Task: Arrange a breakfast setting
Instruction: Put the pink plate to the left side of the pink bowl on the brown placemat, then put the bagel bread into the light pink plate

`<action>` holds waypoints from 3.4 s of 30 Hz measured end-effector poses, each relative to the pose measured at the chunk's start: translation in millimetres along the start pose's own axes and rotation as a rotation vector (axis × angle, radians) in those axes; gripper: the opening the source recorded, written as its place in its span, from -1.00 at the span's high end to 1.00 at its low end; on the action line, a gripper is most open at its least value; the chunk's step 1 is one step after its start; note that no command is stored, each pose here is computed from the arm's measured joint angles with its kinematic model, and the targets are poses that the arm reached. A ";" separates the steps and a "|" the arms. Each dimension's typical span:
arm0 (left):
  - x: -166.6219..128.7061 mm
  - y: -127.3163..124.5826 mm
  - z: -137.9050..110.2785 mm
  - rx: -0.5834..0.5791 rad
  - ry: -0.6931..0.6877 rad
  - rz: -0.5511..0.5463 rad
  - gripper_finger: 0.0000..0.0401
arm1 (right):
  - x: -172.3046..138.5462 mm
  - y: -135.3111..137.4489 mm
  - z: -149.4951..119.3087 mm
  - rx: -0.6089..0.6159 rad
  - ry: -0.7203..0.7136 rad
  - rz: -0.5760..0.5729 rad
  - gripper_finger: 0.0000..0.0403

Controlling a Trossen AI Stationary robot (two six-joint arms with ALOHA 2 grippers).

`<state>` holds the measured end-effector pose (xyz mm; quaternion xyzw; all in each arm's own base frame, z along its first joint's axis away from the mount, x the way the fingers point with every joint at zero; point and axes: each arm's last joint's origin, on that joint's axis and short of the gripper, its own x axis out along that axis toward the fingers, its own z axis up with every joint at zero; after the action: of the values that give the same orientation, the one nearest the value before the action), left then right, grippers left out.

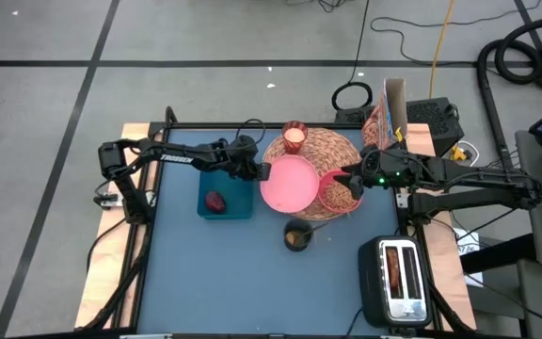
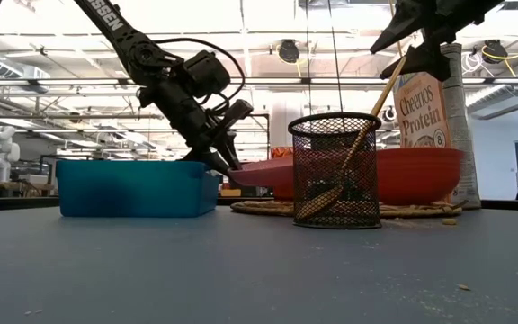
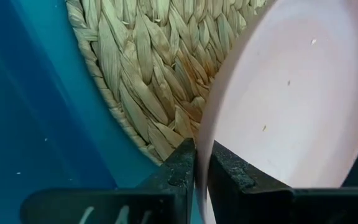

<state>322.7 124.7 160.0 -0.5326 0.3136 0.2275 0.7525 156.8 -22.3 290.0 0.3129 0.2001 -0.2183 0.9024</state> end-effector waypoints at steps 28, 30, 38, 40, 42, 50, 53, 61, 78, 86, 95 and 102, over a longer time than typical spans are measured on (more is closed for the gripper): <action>0.0 -0.3 0.2 -0.001 -0.002 -0.003 0.77 | 0.0 0.0 0.0 0.000 0.000 0.000 -0.21; 0.0 -0.4 0.3 0.003 -0.003 -0.004 0.77 | 0.0 0.0 0.0 0.000 0.000 0.000 -0.21; 0.0 -0.6 0.4 0.035 -0.004 -0.005 0.76 | 0.0 0.0 0.0 0.000 0.000 0.000 -0.21; 0.0 -0.6 0.4 0.035 -0.004 -0.005 0.75 | 0.0 0.0 0.0 0.000 0.000 0.000 -0.21; -0.1 -0.7 0.4 0.040 -0.004 -0.006 0.69 | 0.0 0.0 0.0 0.000 0.000 0.000 -0.21; -0.3 -1.2 1.1 0.037 -0.017 -0.007 0.62 | 0.0 0.0 0.0 0.000 0.000 0.000 -0.21; -0.3 -1.3 1.0 0.056 -0.016 -0.007 0.60 | 0.0 0.0 0.0 0.000 0.000 0.000 -0.21; -1.0 -2.8 1.3 0.062 -0.015 -0.019 0.25 | 0.0 0.0 0.0 0.007 0.000 0.000 -0.21; -21.8 -9.5 10.2 0.093 -0.079 -0.057 0.11 | -0.1 0.0 0.0 0.005 0.000 0.001 -0.21; -45.0 -13.2 13.7 0.155 -0.105 -0.054 0.11 | -0.4 2.0 1.0 -0.030 0.003 0.040 -0.21; -75.2 -31.3 12.3 0.378 -0.180 -0.133 0.11 | -17.0 25.0 19.4 -0.112 -0.095 0.487 -0.21; -82.0 -38.4 11.9 0.452 -0.219 -0.162 0.11 | -35.1 25.7 23.3 -0.007 -0.117 0.589 -0.21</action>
<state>294.0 122.6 246.7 -0.3467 0.2292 0.1470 0.8976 146.4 -9.8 336.6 0.3414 0.0491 0.0361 0.9380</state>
